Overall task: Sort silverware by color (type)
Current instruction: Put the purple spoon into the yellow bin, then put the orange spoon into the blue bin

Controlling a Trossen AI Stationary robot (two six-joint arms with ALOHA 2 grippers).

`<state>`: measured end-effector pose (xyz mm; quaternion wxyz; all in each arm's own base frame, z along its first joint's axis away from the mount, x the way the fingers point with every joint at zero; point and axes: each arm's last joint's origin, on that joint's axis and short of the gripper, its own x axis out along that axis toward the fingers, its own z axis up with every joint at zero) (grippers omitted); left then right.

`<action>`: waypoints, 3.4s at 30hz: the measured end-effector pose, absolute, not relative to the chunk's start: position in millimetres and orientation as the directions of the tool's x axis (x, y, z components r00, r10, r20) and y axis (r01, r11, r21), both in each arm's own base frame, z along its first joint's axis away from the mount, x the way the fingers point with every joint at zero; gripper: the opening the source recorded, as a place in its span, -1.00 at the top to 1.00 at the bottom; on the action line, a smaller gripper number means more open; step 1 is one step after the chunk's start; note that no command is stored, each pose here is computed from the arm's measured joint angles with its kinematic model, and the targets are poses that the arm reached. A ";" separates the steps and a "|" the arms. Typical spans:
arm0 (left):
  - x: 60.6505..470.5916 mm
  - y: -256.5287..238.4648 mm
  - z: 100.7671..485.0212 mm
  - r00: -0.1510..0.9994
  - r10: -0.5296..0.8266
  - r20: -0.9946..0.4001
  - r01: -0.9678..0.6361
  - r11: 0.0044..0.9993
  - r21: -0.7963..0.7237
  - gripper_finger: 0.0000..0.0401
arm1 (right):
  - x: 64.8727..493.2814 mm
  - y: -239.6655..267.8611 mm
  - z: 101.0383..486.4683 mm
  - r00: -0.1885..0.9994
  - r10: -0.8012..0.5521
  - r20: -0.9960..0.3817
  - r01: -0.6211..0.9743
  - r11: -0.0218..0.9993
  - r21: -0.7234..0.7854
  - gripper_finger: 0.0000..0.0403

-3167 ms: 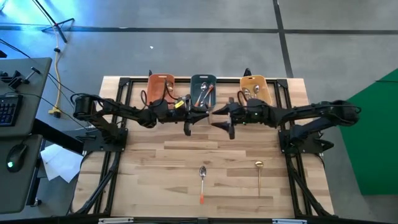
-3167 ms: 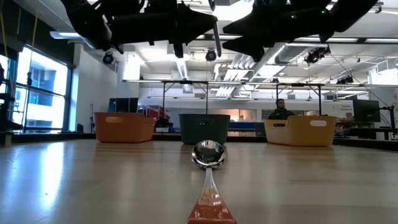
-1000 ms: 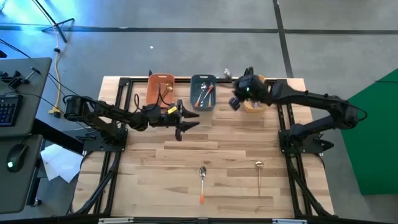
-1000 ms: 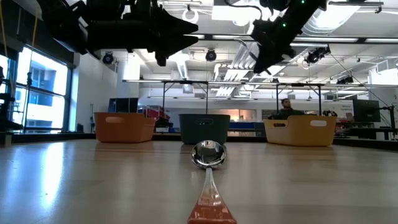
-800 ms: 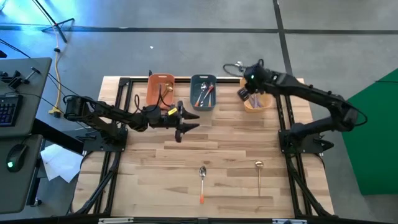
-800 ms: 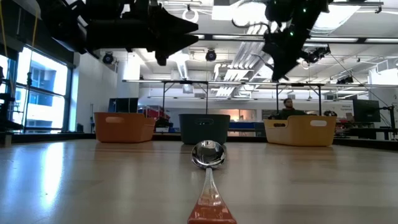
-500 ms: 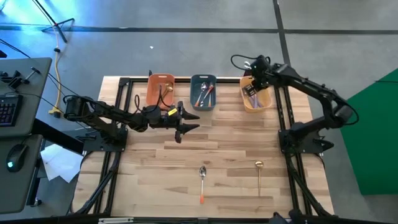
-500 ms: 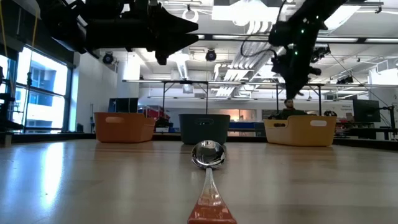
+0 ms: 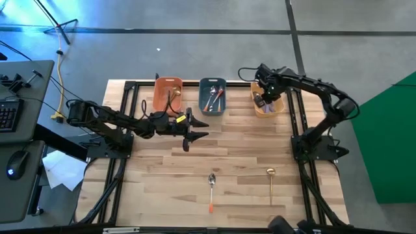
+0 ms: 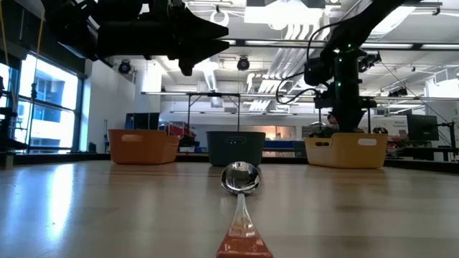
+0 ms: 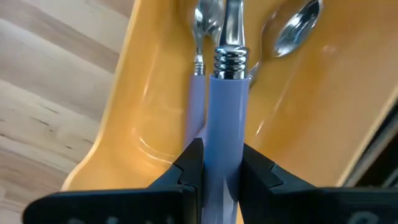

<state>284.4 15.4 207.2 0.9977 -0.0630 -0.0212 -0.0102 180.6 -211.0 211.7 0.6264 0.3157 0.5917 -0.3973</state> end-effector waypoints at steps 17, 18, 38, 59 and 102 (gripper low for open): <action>284.4 15.5 207.0 0.999 -0.017 0.041 0.023 0.991 -0.133 0.19 | 167.3 -235.8 181.6 -0.040 -0.001 -0.999 0.937 0.348 -0.037 0.76; 284.4 15.5 207.0 0.999 -0.017 0.041 0.023 0.991 -0.133 0.19 | 166.2 -236.8 180.8 -0.041 0.002 -0.999 0.941 0.336 -0.038 0.76; 284.5 15.5 206.6 0.999 -0.017 0.038 0.022 0.989 -0.143 0.19 | 137.4 -238.2 165.2 -0.096 0.102 -0.990 0.995 0.049 -0.091 0.76; 284.5 15.7 205.7 0.999 -0.016 0.028 0.020 0.990 -0.143 0.19 | 145.5 -244.0 166.7 -0.033 0.016 -0.999 0.992 0.124 -0.030 0.34; 329.8 -73.9 121.5 0.770 -0.251 -0.587 0.014 0.926 -0.378 -0.15 | 189.1 -52.8 236.7 0.756 -0.378 -0.534 0.511 0.851 0.121 0.78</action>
